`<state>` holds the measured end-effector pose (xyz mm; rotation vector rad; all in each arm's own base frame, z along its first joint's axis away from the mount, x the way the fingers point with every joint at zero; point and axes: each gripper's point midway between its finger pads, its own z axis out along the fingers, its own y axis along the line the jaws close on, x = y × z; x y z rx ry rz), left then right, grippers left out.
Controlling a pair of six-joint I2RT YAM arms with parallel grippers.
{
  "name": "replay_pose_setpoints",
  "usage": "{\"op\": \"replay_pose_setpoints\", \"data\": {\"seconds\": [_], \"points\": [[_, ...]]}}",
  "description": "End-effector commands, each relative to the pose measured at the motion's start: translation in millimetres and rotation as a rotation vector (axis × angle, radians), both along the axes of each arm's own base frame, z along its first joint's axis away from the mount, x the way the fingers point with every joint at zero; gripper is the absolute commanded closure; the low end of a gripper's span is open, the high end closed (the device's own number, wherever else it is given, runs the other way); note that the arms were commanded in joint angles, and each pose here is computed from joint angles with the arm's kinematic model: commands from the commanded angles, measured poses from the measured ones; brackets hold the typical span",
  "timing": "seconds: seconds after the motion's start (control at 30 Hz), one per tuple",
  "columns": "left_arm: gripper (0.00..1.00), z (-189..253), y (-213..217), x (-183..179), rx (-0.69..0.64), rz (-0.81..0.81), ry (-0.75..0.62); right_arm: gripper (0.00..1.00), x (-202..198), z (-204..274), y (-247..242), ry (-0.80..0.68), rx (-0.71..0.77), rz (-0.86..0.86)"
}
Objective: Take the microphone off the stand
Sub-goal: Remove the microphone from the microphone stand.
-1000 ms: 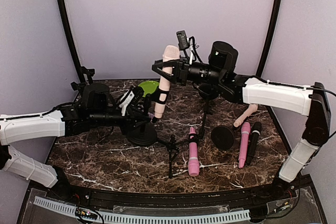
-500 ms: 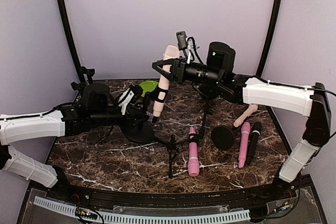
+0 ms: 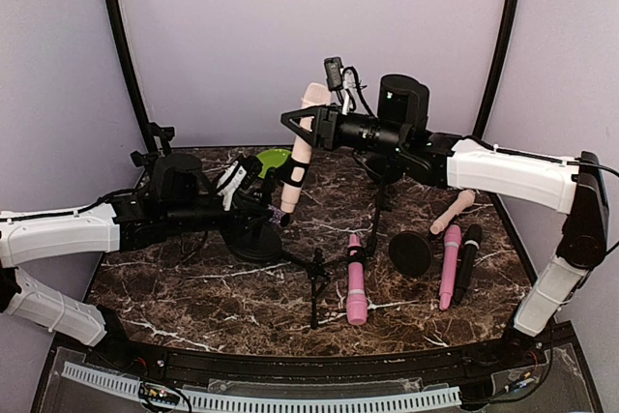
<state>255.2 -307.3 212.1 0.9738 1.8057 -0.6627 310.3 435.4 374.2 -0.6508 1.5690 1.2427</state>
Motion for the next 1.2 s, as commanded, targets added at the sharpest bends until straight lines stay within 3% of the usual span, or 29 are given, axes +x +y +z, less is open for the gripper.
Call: {"op": "replay_pose_setpoints", "data": {"seconds": [0.0, 0.67, 1.17], "points": [[1.0, 52, -10, -1, -0.087, -0.047, -0.144, 1.0, 13, 10, -6, -0.022, -0.003, -0.049], [1.0, 61, -23, -28, -0.137, -0.218, -0.148, 1.0, -49, 26, -1, -0.084, 0.061, 0.406], [1.0, 58, -16, -14, -0.106, -0.13, -0.163, 1.0, -4, 15, -6, 0.008, 0.069, 0.143]]}}
